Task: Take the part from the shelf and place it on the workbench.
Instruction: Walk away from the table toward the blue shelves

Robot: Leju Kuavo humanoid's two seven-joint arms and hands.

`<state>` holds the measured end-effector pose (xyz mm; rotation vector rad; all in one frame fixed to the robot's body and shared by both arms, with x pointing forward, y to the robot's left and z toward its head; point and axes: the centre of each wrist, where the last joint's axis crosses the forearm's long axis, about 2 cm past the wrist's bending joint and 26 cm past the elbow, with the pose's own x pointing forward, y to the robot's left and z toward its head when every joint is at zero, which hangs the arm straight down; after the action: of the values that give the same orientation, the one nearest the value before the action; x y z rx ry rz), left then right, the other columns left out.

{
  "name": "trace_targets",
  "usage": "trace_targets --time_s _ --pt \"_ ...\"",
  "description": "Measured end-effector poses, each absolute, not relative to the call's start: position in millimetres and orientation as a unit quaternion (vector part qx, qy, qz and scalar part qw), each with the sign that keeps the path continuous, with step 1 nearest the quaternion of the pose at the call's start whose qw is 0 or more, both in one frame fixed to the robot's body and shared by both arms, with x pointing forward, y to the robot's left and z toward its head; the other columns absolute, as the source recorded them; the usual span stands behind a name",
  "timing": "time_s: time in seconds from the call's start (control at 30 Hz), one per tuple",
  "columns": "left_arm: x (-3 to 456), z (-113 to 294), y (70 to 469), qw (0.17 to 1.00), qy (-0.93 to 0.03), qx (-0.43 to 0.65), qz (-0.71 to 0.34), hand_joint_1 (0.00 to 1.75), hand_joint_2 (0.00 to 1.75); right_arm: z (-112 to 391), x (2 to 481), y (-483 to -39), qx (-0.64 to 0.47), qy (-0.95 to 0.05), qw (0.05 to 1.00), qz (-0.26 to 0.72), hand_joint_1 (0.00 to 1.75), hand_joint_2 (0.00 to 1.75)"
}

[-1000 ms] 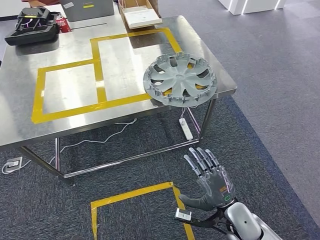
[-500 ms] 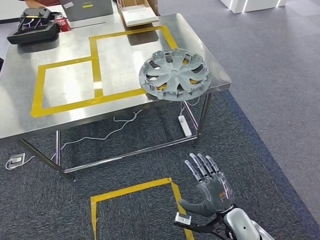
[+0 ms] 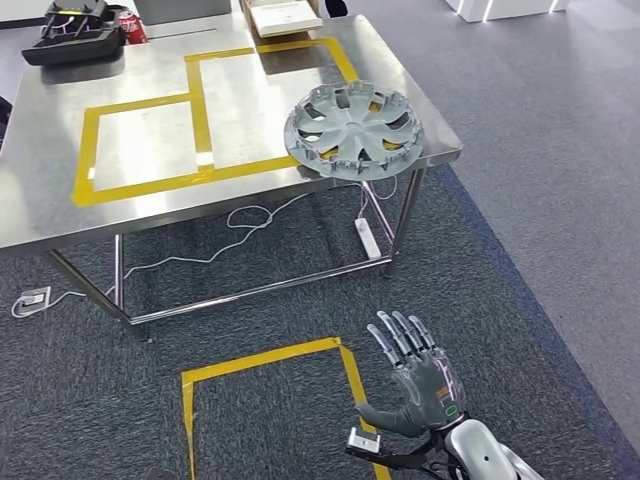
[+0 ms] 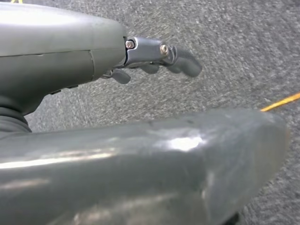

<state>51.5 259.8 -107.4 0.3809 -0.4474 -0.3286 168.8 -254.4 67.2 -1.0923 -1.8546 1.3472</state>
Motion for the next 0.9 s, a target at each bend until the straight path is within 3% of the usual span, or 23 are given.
trace_targets --time_s 0.9 --pt "48.9 -107.8 262.9 0.947 -0.209 0.194 -0.147 0.0 0.0 62.2 161.6 -252.0 -0.413 -0.679 0.31 0.522 0.0 0.0"
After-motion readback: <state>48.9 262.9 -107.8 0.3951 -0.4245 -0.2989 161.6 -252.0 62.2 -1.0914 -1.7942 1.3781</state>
